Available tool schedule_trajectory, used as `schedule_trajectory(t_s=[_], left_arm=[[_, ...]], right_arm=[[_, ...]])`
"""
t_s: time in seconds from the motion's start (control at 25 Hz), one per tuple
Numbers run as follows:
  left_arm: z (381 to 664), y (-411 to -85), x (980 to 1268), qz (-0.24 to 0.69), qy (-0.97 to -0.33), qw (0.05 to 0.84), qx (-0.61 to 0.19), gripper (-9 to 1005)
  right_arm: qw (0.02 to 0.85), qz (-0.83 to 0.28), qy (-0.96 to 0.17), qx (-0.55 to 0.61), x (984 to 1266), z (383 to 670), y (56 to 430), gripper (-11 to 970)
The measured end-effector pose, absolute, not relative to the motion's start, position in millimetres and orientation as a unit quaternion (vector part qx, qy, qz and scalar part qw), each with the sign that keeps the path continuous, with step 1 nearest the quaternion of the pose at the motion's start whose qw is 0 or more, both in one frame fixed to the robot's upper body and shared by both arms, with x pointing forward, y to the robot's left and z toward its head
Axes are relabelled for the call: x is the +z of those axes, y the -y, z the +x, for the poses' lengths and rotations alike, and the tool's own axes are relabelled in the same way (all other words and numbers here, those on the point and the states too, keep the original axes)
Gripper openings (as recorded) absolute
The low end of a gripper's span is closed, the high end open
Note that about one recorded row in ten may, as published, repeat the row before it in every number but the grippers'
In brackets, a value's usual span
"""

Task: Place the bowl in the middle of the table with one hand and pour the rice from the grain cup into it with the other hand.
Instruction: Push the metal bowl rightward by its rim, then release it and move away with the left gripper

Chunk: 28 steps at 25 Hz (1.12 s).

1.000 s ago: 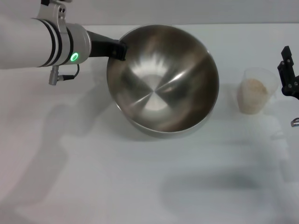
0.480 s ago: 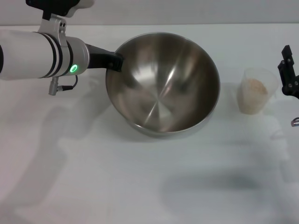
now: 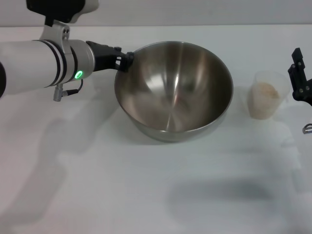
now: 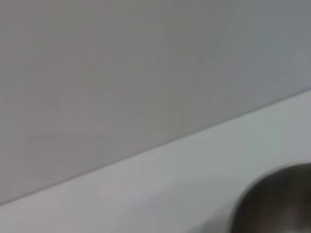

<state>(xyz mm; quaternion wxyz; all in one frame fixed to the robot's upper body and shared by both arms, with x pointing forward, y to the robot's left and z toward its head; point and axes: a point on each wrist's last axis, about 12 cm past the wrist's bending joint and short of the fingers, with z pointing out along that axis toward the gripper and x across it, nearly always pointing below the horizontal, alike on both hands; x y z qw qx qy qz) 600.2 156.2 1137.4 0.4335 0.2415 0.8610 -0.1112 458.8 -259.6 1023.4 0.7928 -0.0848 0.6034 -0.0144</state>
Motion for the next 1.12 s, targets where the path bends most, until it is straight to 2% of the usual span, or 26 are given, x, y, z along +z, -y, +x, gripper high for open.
schedule_trajectory(t_s=[0.36,0.68,0.88,0.96,1.12], left_arm=[[594,-169,1139,0.201,-0.846,0.478,-0.127,312],[591,-163,1145,0.227,-0.825,0.503,-0.122,240],[584,-157,1146,0.233,-0.772,0.58,-0.114,228],[576,-154,1146,0.216,-0.728,0.64,-0.116,230],[569,-152,1147,0.205,-0.689,0.685,-0.118,235]], right_arm=[[0.795,-0.086,-0.601,-0.016,1024,459,260,538],[0.796,-0.089,-0.598,-0.016,1025,461,260,538],[0.797,-0.088,-0.597,-0.018,1026,462,261,537],[0.797,-0.088,-0.597,-0.018,1026,462,261,537],[0.798,-0.087,-0.596,-0.019,1026,462,262,537]])
